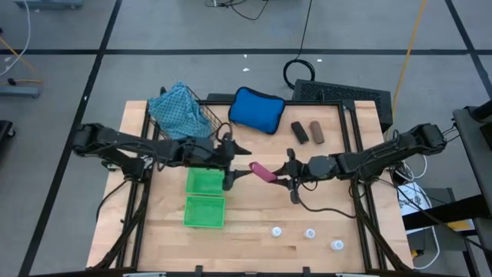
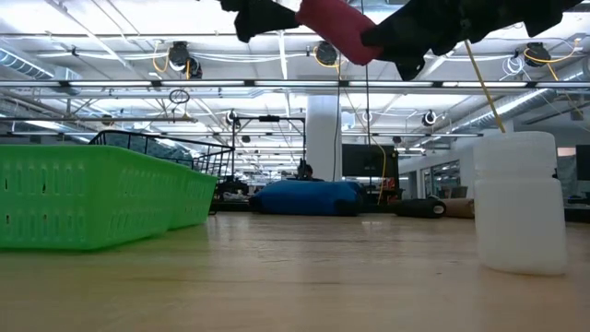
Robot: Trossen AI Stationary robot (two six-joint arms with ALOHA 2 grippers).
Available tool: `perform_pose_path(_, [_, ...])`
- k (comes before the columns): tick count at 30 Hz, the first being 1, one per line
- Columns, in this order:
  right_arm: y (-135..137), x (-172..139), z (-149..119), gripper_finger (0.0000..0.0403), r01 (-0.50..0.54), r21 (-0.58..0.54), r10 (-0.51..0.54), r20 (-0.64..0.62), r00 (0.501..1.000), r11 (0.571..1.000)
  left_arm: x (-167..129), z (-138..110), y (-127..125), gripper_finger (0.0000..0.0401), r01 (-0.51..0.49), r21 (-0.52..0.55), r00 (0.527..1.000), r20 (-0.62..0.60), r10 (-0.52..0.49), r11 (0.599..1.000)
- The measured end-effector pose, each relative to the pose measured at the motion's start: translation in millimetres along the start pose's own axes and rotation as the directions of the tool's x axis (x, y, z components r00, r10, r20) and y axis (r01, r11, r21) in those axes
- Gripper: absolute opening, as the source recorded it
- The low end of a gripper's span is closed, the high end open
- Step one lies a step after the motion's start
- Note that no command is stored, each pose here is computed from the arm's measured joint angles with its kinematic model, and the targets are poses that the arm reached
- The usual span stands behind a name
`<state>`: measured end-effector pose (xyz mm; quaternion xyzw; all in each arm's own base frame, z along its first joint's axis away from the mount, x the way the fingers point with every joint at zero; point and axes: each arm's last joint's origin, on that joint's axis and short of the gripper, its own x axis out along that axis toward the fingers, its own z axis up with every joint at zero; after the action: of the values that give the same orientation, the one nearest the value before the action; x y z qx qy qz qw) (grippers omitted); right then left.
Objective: Pick & Place Medicine items
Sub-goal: Put the pink bandage into the top green basket
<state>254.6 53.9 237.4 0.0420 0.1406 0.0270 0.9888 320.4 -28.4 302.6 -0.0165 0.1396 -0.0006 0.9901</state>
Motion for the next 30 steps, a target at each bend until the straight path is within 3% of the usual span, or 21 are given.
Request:
perform_pose_path(4, [0.0, 0.8, -0.1, 0.0063, 0.000, 0.015, 0.000, 0.003, 1.000, 1.000, 9.3, 0.9, -3.0, 0.0310, 0.069, 0.013, 0.997, -0.021, -0.069, 0.997])
perform_pose_path(17, [0.9, 0.7, 1.5, 0.0063, -0.028, 0.010, 0.028, 0.017, 0.999, 1.000, 18.0, -1.3, 4.4, 0.0310, 0.073, -0.031, 0.997, -0.017, -0.073, 0.997])
perform_pose_path(24, [1.0, 0.7, 2.0, 0.0063, -0.029, 0.010, 0.029, 0.022, 0.999, 1.000, 21.2, -2.6, 9.2, 0.0307, 0.161, -0.072, 0.987, -0.019, -0.163, 0.984])
perform_pose_path(27, [1.0, 0.7, 1.9, 0.0063, -0.029, 0.010, 0.029, 0.020, 0.999, 1.000, 23.1, -4.4, 8.8, 0.0282, 0.189, -0.076, 0.981, -0.026, -0.192, 0.979])
perform_pose_path(30, [1.2, 0.7, 1.6, 0.0063, -0.039, 0.009, 0.039, 0.017, 0.999, 0.999, 25.2, -4.0, 8.5, 0.0232, 0.196, -0.073, 0.980, -0.012, -0.198, 0.978])
